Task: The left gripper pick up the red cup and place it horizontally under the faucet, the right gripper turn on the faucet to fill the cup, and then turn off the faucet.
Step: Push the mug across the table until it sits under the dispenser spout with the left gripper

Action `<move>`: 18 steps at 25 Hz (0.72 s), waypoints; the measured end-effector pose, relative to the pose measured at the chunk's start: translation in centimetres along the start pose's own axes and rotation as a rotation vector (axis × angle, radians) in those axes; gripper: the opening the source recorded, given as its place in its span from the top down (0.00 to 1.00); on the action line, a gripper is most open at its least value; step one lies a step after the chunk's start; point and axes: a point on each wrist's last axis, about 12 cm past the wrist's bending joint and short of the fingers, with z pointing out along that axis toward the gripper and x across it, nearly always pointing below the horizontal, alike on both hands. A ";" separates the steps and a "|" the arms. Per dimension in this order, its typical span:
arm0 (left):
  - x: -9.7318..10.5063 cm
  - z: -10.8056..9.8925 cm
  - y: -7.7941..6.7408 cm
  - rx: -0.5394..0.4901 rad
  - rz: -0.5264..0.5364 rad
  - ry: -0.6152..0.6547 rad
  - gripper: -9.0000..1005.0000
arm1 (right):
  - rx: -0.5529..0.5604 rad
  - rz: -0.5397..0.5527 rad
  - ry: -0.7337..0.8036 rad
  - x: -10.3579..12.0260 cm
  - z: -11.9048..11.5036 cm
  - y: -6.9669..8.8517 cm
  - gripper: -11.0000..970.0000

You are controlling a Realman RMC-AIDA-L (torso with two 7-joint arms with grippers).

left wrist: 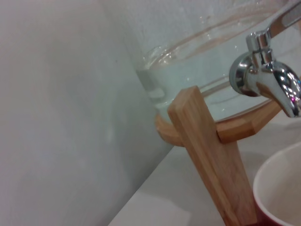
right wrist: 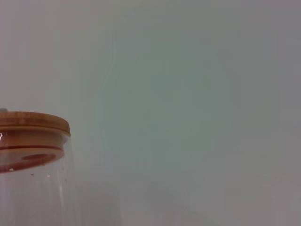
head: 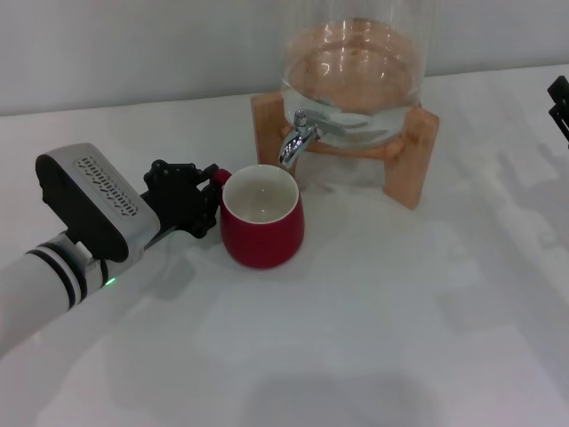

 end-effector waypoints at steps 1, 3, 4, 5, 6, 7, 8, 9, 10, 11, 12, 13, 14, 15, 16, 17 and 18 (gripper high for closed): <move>0.0 0.0 0.0 0.000 0.000 0.002 0.89 | -0.001 0.000 0.001 0.0 0.0 0.0 0.25; 0.0 0.0 -0.1 0.000 -0.001 0.004 0.89 | -0.003 -0.001 0.005 0.0 0.0 0.0 0.25; 0.0 0.0 -0.1 0.000 -0.001 0.004 0.89 | -0.005 -0.002 0.007 0.1 0.0 0.0 0.25; 0.0 0.0 -0.1 0.000 -0.002 0.004 0.89 | -0.007 -0.003 0.008 0.1 0.0 0.0 0.25; 0.0 0.0 -0.1 -0.001 -0.002 0.004 0.89 | -0.007 -0.004 0.008 0.0 0.1 0.0 0.25; 0.0 0.0 -0.1 -0.001 -0.002 0.004 0.89 | -0.009 -0.005 0.007 0.0 0.1 0.0 0.25; 0.0 0.0 -0.1 -0.001 -0.003 0.004 0.89 | -0.011 -0.005 0.006 0.0 0.2 0.0 0.25; 0.0 0.0 -0.1 -0.001 -0.003 0.004 0.89 | -0.012 -0.005 0.005 0.0 0.3 0.1 0.25; 0.0 0.0 -0.1 -0.002 -0.003 0.004 0.89 | -0.013 -0.005 0.005 0.0 0.3 0.1 0.25; 0.0 0.0 0.0 -0.002 -0.004 0.004 0.89 | -0.015 -0.005 0.004 0.0 0.4 0.1 0.25; 0.0 0.1 0.0 -0.002 -0.004 0.004 0.89 | -0.016 -0.005 0.004 0.0 0.4 0.1 0.25; 0.0 0.1 0.0 -0.002 -0.004 0.003 0.89 | -0.016 -0.005 0.004 0.0 0.4 0.1 0.25; -0.1 0.1 0.0 -0.001 -0.002 0.001 0.89 | -0.017 -0.006 0.003 -0.1 0.5 0.1 0.25; -0.2 0.2 0.0 -0.001 -0.001 -0.001 0.89 | -0.018 -0.006 0.001 -0.1 0.5 0.1 0.25; -0.3 0.2 0.0 -0.001 0.000 -0.002 0.89 | -0.018 -0.006 0.001 -0.1 0.5 0.1 0.25; -0.3 0.3 0.0 0.000 0.000 -0.004 0.89 | -0.018 -0.007 0.000 -0.1 0.5 0.1 0.25; -0.4 0.4 0.0 0.002 0.000 -0.007 0.89 | -0.019 -0.007 -0.001 -0.1 0.5 0.1 0.25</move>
